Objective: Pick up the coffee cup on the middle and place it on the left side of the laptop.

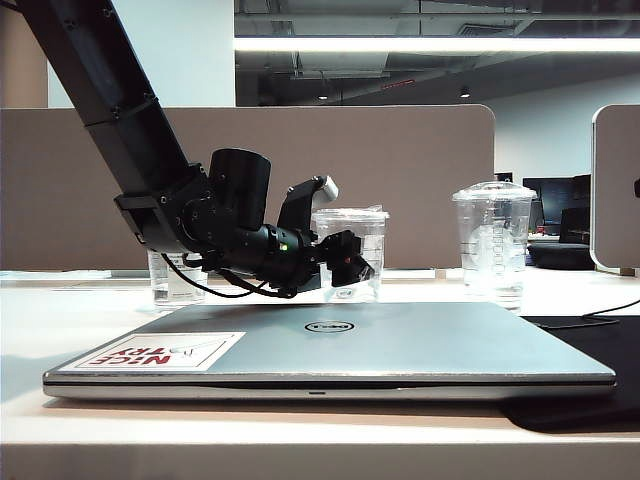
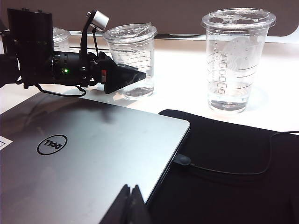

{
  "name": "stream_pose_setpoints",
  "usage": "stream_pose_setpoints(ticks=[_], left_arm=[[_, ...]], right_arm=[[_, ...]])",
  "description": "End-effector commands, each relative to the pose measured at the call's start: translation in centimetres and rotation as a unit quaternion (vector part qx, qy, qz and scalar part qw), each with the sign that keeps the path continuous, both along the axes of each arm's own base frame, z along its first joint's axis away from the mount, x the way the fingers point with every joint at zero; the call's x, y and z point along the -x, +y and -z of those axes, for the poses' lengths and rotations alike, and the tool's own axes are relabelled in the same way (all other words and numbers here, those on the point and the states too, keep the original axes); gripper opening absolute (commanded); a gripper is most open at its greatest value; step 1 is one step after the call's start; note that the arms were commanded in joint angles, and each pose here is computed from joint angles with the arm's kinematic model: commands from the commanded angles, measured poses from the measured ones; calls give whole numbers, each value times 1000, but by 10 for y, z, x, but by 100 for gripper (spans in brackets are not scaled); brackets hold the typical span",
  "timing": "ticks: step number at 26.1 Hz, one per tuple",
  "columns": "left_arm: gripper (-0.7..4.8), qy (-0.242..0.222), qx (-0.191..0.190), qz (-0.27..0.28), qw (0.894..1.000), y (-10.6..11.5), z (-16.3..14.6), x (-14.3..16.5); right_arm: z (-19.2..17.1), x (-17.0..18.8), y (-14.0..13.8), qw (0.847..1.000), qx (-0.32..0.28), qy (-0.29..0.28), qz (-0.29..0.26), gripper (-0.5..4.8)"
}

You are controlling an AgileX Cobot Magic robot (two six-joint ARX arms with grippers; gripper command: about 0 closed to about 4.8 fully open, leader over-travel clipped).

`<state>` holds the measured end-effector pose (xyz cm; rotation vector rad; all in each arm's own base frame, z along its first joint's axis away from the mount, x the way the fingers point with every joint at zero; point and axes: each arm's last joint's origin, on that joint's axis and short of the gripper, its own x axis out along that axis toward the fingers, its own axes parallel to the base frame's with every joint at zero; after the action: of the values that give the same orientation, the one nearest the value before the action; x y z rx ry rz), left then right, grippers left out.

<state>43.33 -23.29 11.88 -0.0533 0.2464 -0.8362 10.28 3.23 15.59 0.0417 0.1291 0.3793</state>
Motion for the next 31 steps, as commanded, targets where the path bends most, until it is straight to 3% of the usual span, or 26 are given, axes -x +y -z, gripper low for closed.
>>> stream_pose_setpoints(ticks=[1,7,15,25,28,31], left_arm=[[298,-6,3,4,1000,0,-3,0],[310,-19,16,47,999,-1,-20,3],[319,-83,15,53,995,10,-73,23],[320,-91,19,8,996,86,-90,84],[319,-106,11,-45,993,126,-96,113],[319,-104,4,-77,992,146,-94,129]], right_arm=[[0,0,0,1000,-2,-8,0,-5],[0,0,0,1000,-2,-7,0,-5],[0,0,0,1000,-2,-8,0,-5],[0,0,0,1000,-2,-8,-1,-5],[0,0,2,1000,-2,-8,-9,-5],[0,2,5,1000,-2,-6,-26,-5]])
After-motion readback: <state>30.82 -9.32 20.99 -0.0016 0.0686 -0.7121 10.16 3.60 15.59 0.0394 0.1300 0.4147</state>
